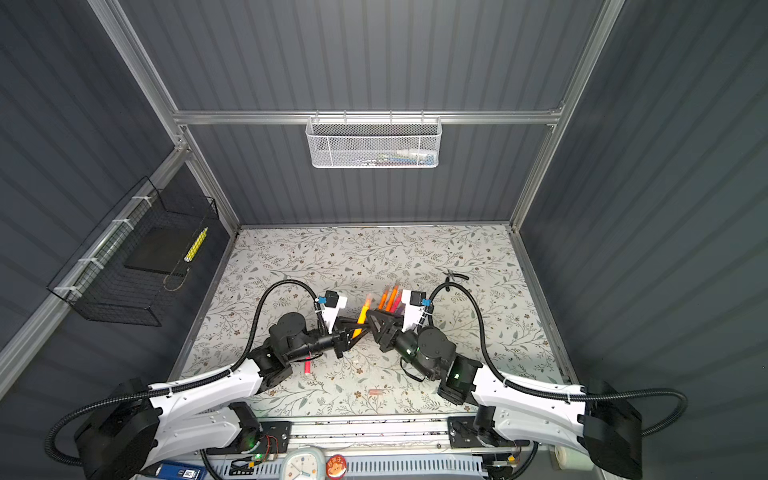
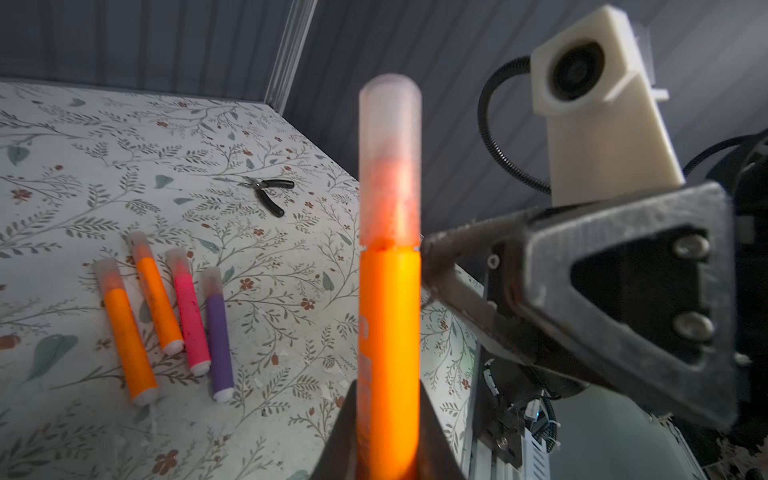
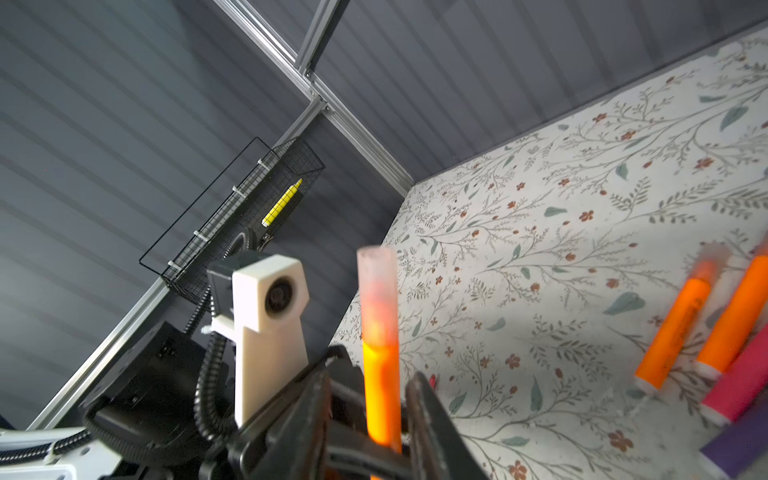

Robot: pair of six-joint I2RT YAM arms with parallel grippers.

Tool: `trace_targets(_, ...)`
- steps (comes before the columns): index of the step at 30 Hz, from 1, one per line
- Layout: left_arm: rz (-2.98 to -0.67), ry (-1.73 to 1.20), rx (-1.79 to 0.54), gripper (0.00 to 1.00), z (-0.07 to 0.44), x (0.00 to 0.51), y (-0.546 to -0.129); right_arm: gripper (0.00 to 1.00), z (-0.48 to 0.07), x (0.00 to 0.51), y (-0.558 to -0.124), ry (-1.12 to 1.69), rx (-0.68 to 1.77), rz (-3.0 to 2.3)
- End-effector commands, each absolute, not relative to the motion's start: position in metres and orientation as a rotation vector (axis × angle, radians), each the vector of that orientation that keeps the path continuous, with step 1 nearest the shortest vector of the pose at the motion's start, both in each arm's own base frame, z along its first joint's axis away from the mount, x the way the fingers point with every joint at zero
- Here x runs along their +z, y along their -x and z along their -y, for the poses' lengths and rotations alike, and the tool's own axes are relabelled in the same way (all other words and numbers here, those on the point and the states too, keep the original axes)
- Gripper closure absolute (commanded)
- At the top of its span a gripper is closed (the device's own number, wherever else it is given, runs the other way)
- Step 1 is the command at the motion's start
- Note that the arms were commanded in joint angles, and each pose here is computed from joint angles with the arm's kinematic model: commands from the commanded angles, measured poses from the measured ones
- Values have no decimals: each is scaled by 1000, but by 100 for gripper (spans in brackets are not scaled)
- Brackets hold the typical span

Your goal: Insert the pens into the pen caps

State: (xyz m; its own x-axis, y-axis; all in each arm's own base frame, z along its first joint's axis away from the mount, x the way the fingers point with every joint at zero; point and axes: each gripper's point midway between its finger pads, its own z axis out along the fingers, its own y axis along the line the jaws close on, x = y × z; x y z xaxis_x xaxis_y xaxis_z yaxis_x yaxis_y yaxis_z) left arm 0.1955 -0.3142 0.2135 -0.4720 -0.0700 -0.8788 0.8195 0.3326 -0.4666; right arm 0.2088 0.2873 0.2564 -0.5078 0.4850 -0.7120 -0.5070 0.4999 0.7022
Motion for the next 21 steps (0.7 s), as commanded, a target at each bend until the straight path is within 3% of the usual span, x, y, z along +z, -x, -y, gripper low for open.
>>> trace_targets(1, -1606, -739, -1223, 100, 310, 225, -190, 55, -283, 248, -206, 41, 1187, -1746)
trace_targets(11, -1556, -877, -1225, 100, 309, 210, -169, 43, -268, 272, -204, 57, 1146, -1688)
trace_targets(21, -1540, -953, -1283, 100, 320, 201, -156, 46, -287, 283, -214, 101, 1095, -1721)
